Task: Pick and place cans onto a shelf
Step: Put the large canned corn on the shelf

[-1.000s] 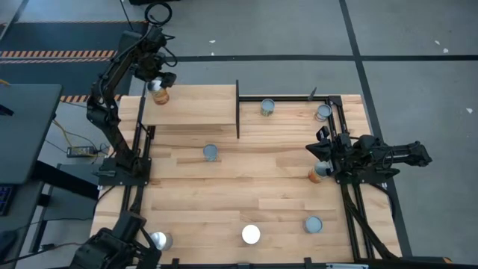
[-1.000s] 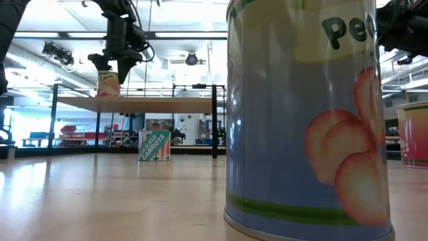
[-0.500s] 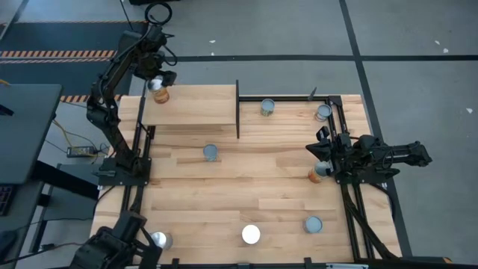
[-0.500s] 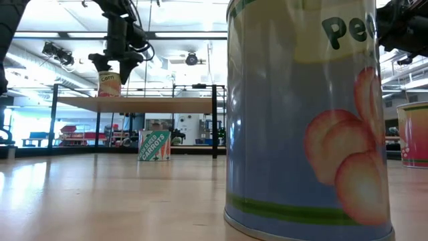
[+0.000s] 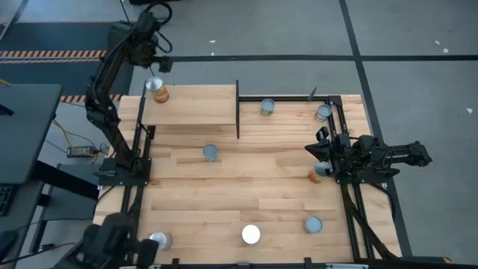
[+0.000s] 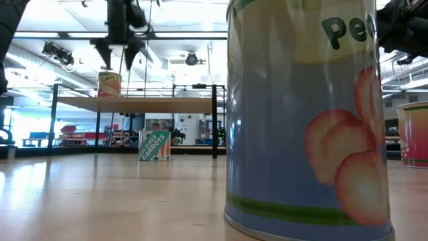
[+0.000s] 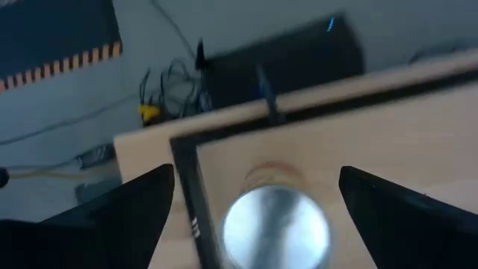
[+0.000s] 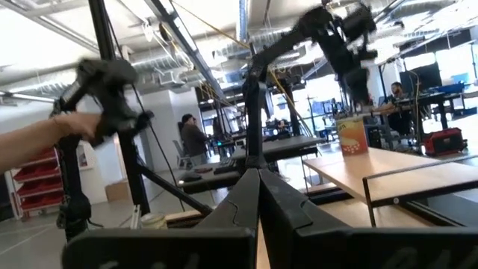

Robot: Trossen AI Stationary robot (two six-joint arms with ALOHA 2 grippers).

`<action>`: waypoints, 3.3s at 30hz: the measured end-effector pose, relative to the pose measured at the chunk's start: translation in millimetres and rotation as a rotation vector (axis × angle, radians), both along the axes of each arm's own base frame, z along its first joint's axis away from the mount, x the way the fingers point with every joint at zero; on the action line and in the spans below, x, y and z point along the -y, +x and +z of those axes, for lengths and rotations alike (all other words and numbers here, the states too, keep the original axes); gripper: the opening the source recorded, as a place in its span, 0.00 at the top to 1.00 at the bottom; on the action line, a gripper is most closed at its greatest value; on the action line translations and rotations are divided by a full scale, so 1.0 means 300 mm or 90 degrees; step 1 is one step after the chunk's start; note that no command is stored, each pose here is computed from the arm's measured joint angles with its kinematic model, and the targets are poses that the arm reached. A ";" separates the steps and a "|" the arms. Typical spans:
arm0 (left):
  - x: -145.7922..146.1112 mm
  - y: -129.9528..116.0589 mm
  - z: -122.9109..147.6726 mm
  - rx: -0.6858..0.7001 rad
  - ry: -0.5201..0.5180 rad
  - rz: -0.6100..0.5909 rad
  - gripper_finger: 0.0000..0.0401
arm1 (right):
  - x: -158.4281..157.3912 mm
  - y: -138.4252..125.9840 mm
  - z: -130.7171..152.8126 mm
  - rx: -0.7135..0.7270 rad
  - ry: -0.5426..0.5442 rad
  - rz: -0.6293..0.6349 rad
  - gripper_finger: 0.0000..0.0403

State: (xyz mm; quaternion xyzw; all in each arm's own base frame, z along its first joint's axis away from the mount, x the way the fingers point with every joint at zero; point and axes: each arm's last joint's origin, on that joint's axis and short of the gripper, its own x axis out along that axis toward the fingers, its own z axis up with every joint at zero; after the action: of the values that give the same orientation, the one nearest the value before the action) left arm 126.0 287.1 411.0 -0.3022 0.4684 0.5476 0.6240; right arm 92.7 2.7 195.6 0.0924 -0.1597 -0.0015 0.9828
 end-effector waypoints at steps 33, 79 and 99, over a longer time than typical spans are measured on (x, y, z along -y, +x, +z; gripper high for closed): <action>0.964 0.467 -0.015 0.283 0.252 -0.700 0.13 | -0.066 0.169 0.379 -0.973 0.250 -0.181 0.64; 1.483 0.028 -0.462 0.166 0.173 -0.871 0.13 | -0.178 0.564 0.276 -1.057 0.418 -0.359 0.99; 1.391 -0.052 -0.401 0.171 0.079 -0.868 0.13 | -0.384 1.185 0.207 -0.893 -0.713 0.362 1.00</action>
State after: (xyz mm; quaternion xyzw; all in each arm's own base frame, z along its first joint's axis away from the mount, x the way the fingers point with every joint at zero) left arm 110.4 -130.3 290.7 0.0304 0.4400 0.0170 0.8973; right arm 448.1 118.1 257.8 -0.3799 0.5197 0.2604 0.7195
